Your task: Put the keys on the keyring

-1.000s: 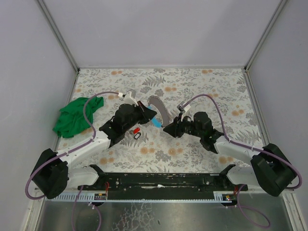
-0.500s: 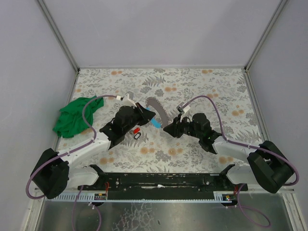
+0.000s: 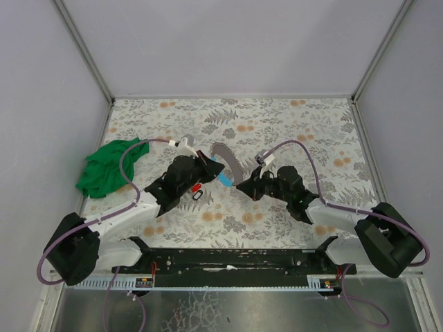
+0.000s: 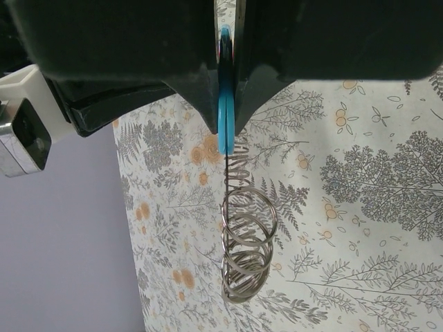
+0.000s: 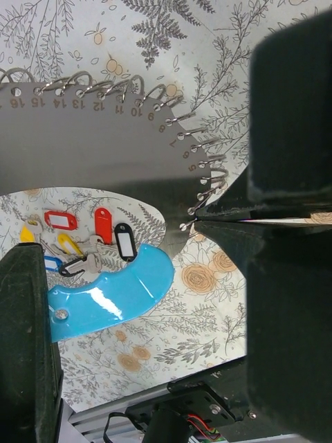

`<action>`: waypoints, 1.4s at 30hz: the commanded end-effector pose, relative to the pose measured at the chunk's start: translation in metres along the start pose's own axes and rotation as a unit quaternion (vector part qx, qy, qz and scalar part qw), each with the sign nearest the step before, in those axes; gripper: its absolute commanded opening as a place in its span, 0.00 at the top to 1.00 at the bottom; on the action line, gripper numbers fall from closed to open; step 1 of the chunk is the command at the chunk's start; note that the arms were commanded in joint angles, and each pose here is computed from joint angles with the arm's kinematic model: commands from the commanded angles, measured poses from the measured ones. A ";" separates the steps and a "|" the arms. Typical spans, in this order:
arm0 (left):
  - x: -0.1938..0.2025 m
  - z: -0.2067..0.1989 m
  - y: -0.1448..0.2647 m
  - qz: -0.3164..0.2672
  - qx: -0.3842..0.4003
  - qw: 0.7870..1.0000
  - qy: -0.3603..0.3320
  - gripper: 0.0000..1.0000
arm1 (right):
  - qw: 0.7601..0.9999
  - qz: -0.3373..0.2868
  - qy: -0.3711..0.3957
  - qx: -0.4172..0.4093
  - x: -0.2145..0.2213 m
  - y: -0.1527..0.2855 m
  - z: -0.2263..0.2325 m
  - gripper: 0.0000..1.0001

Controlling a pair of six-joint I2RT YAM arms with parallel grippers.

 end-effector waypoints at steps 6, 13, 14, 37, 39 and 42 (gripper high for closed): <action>-0.011 -0.030 0.000 -0.043 0.061 0.992 -0.102 1.00 | 0.999 -0.043 0.022 -0.022 -0.012 0.011 0.013 1.00; -0.010 -0.042 0.007 -0.065 0.087 0.976 -0.187 1.00 | 0.998 -0.044 0.034 -0.031 -0.010 0.014 0.014 0.99; -0.010 -0.045 0.008 -0.067 0.096 0.973 -0.200 1.00 | 0.998 -0.043 0.034 -0.036 -0.010 0.014 0.015 0.98; -0.005 -0.053 0.036 -0.174 0.262 0.906 -0.283 1.00 | 0.991 -0.068 0.108 0.029 -0.020 0.024 0.018 0.65; -0.006 -0.055 0.035 -0.175 0.262 0.905 -0.285 1.00 | 0.991 -0.065 0.110 0.027 -0.019 0.022 0.018 0.65; -0.005 -0.055 0.035 -0.169 0.262 0.906 -0.287 1.00 | 0.991 -0.068 0.115 0.026 -0.020 0.022 0.020 0.65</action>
Point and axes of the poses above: each gripper's point midway between its finger pads, its own y axis back along the fingers, its own z axis along the line the jaws close on, x = y × z, the point moved 7 cm from there along y, back along the fingers, and after that the axes turned 2 degrees about -y, right-handed, at the moved point
